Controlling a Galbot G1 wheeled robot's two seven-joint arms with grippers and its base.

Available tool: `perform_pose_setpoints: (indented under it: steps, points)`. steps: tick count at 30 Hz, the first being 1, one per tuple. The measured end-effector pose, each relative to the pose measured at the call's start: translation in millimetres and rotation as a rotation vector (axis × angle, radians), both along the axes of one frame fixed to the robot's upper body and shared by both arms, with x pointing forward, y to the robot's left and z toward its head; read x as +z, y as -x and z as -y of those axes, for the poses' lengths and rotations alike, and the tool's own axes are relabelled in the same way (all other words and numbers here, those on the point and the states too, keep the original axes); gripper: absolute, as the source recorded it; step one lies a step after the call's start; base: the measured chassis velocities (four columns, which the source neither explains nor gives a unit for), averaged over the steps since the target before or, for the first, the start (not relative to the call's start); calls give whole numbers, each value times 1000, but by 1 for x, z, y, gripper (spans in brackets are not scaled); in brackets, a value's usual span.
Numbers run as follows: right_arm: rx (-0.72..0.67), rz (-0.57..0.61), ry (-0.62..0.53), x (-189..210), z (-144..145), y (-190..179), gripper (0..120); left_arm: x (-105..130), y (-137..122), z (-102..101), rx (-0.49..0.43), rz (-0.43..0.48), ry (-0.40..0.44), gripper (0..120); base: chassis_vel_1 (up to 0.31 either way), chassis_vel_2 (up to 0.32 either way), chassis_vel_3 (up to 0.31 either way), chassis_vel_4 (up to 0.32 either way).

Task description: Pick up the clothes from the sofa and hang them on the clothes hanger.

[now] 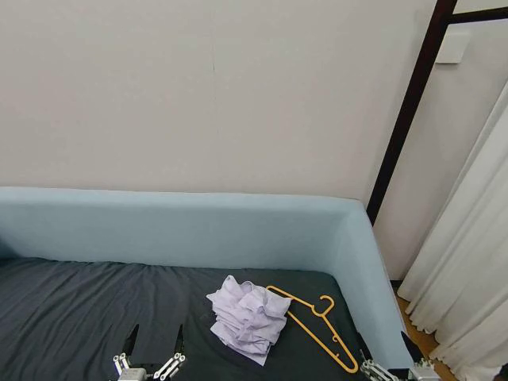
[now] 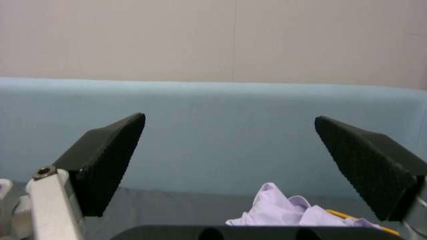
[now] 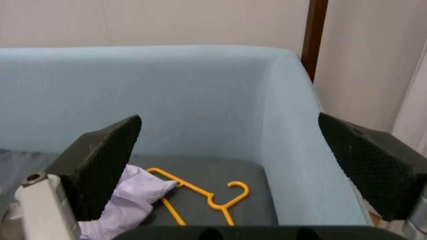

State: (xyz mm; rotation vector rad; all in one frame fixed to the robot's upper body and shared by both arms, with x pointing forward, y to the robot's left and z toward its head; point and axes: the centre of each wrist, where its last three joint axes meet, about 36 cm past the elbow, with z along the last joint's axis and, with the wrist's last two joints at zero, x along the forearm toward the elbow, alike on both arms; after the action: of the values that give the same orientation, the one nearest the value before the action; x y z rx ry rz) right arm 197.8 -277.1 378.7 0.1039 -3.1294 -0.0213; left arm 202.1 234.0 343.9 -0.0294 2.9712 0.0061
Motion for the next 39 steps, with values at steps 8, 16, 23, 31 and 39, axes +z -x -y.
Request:
perform_pose_setpoints:
  steps: [8,16,23,31,39]
  points:
    - [0,19,47,-2,0,2,100,-1,1,0,4,10,3,100,0,0,0,0]
    - [2,12,46,1,6,-1,100,-6,2,-2,6,0,-6,100,0,0,0,0]
    - [40,-66,21,6,17,-12,100,-15,7,-4,19,-18,-8,100,0,0,0,0]
    - [107,-209,-39,20,38,-37,100,-25,10,2,-33,-51,-7,100,0,0,0,0]
    - [186,-326,-40,35,56,-91,100,-32,16,3,-54,-81,-16,100,0,0,0,0]
